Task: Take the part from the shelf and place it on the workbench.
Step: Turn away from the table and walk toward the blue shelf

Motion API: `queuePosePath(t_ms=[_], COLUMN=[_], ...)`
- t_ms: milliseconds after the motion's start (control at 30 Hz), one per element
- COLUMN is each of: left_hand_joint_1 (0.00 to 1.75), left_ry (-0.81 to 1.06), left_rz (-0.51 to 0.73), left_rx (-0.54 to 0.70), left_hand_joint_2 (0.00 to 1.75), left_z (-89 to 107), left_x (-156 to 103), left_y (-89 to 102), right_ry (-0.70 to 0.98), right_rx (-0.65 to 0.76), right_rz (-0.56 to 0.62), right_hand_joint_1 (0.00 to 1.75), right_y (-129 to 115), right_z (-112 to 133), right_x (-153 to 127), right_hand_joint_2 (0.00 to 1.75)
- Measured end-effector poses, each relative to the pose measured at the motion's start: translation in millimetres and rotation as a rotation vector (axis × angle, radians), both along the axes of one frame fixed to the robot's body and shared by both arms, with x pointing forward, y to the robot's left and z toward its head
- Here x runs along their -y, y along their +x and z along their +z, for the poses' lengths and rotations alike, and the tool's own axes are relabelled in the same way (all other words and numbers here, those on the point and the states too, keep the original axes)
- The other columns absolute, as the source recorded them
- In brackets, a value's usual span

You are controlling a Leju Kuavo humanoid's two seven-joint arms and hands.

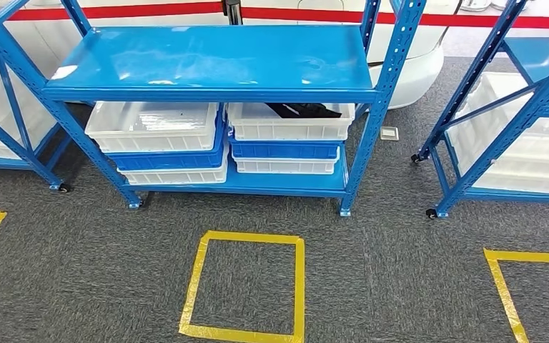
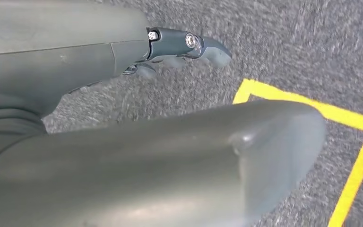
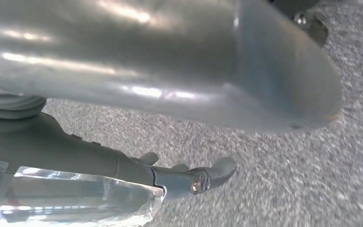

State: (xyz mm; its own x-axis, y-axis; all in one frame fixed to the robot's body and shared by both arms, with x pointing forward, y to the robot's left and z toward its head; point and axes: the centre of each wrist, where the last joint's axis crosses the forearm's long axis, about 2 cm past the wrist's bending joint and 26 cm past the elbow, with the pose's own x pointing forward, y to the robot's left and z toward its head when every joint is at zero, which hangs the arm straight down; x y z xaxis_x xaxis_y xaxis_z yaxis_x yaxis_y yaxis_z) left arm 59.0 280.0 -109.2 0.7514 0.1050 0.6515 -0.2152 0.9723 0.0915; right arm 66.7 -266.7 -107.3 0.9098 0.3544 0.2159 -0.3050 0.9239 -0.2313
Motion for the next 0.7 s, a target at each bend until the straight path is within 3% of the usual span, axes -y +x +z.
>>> queuePosePath(t_ms=[133, 267, 700], left_hand_joint_1=[0.00, 0.00, 0.00], left_ry=[0.010, 0.008, 0.003], left_rz=[0.003, 0.004, 0.007], left_rx=[0.003, 0.001, -0.011], left_hand_joint_2=[0.00, 0.00, 0.00], left_z=[0.3, 0.3, 0.1], left_x=[-3, -2, 5], left_y=[1.9, 2.1, -1.0], right_ry=[0.008, 0.000, -0.013], right_rx=[0.007, 0.007, 0.007], right_rz=[0.007, 0.015, 0.026], right_hand_joint_1=[0.00, 0.00, 0.00], right_y=[2, 2, 4], right_z=[1, 0, 0], right_x=[-4, -2, 5], right_hand_joint_2=[0.00, 1.75, 1.75])
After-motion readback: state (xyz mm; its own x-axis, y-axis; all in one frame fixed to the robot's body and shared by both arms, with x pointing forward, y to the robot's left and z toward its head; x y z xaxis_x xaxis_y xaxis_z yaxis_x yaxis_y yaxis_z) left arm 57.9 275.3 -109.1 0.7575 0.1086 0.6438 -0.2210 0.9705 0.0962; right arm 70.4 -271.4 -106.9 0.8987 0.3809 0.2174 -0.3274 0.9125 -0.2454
